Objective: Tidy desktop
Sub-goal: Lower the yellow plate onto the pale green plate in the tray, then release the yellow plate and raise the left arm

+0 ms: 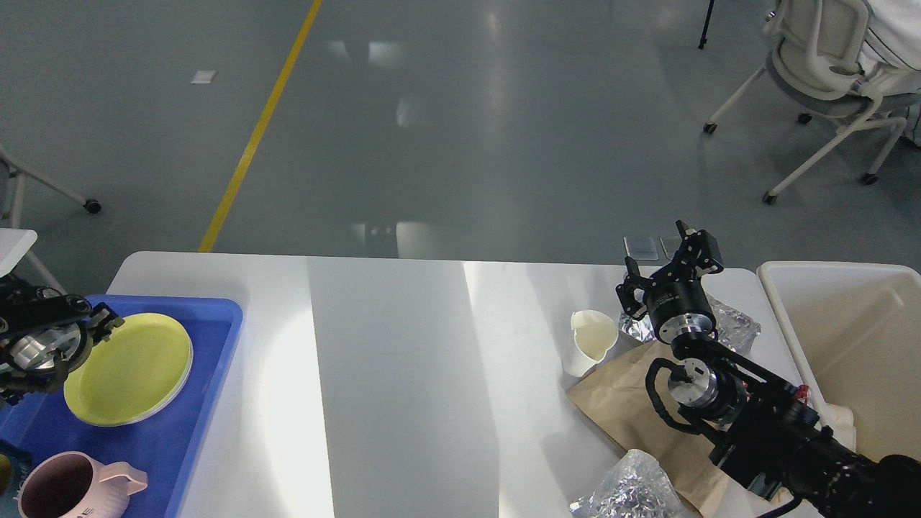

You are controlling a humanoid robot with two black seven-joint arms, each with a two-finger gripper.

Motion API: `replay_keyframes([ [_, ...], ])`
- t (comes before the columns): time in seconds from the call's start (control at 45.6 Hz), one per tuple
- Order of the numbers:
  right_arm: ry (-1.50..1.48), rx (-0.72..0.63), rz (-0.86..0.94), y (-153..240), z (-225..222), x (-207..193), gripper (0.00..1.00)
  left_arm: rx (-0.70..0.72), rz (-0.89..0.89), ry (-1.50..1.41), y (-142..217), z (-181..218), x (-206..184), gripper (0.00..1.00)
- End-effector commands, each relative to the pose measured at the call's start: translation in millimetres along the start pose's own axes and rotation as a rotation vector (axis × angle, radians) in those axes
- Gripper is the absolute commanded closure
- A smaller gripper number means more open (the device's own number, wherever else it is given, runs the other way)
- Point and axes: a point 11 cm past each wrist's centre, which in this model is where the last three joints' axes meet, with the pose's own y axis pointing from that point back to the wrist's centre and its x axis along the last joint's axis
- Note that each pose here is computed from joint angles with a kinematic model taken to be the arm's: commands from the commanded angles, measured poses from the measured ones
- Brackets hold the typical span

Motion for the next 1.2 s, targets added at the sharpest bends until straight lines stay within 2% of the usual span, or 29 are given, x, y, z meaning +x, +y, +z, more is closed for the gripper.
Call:
replay_keyframes([
  [0.0,0.000,0.001,0.000,0,0,0,0.00,-0.106,-0.010,0.106,23,28,19,0.04],
  [0.11,0.000,0.001,0.000,0,0,0,0.00,-0.167,-0.008,0.180,36,36,37,0.04],
  [0.307,0.000,0.000,0.000,0,0,0,0.00,-0.234,-0.042,0.178,44,50,29,0.04],
  [0.635,0.000,0.000,0.000,0,0,0,0.00,-0.697,-0.163,0.117,75,107,15,0.03],
  [0.767,-0.001,0.000,0.001,0,0,0,0.00,-0.772,-0.211,0.159,89,134,3,0.03],
  [0.964,0.000,0.001,0.000,0,0,0,0.00,-0.796,-0.309,0.255,86,142,-18,0.03],
  [1.183,0.000,0.001,0.000,0,0,0,0.00,-0.866,-0.442,0.554,90,192,-31,0.03],
])
